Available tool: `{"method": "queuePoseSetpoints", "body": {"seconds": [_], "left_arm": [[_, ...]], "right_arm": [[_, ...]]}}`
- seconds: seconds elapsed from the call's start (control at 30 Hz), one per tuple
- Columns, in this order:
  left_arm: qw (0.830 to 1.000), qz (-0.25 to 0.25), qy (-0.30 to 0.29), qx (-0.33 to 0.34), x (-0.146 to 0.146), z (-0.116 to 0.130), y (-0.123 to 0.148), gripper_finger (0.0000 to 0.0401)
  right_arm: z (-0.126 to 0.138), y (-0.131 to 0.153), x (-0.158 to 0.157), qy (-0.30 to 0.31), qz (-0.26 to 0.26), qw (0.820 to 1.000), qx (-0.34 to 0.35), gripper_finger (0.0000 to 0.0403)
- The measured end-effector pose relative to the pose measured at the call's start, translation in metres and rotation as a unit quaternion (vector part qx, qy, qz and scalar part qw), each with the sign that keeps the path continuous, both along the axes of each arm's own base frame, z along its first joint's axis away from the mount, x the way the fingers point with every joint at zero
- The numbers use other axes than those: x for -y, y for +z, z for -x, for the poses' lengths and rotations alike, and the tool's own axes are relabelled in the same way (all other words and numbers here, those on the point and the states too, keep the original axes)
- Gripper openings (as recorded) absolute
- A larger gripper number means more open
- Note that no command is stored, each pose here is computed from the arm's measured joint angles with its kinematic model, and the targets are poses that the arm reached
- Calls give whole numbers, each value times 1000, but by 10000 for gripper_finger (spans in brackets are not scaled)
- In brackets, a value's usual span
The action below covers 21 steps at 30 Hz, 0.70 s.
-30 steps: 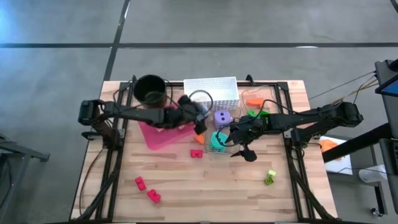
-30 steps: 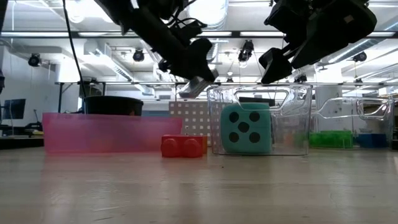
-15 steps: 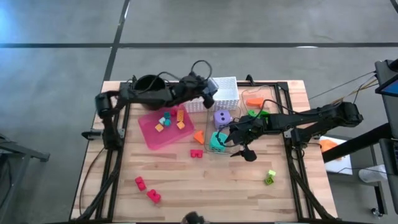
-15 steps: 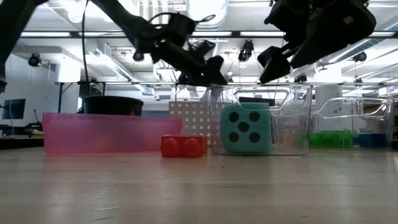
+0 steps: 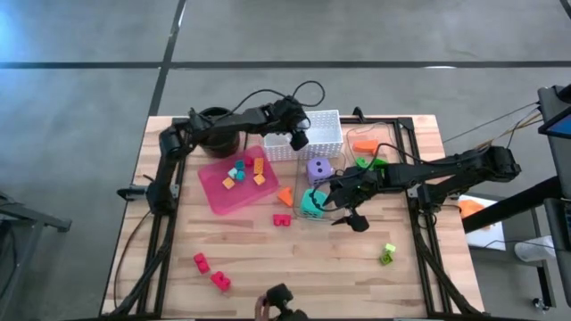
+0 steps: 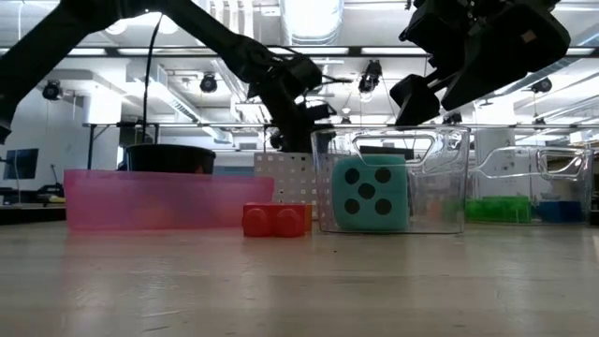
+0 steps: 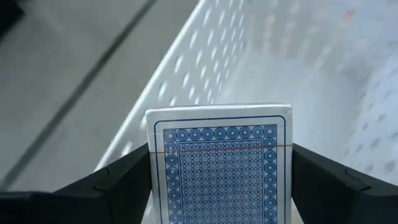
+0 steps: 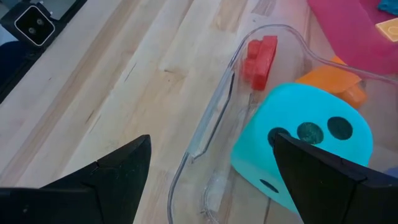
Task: Pick & Place Toys
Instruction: Put the blue playing card box into the white bin
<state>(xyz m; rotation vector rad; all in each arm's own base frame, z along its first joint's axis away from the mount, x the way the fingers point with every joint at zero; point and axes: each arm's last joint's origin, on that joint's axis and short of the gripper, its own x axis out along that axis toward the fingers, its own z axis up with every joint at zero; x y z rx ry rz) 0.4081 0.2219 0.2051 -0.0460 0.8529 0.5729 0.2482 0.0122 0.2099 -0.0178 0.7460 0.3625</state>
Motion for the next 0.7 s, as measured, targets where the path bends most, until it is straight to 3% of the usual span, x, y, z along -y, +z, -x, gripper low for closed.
{"method": "queuePoseSetpoints", "body": {"seconds": [0.13,0.33,0.47,0.7], "left_arm": [[999,25,5,-25,-3,9,-11,336],[998,59,20,-15,-3,15,-17,323],[998,56,3,-10,-4,14,-17,325],[999,52,3,-7,-5,14,-17,365]], "right_arm": [[0,0,0,0,0,1000,0,333],[0,-1,0,0,0,1000,-1,333],[0,-1,0,0,0,1000,-2,333],[0,-1,0,0,0,1000,-2,333]]}}
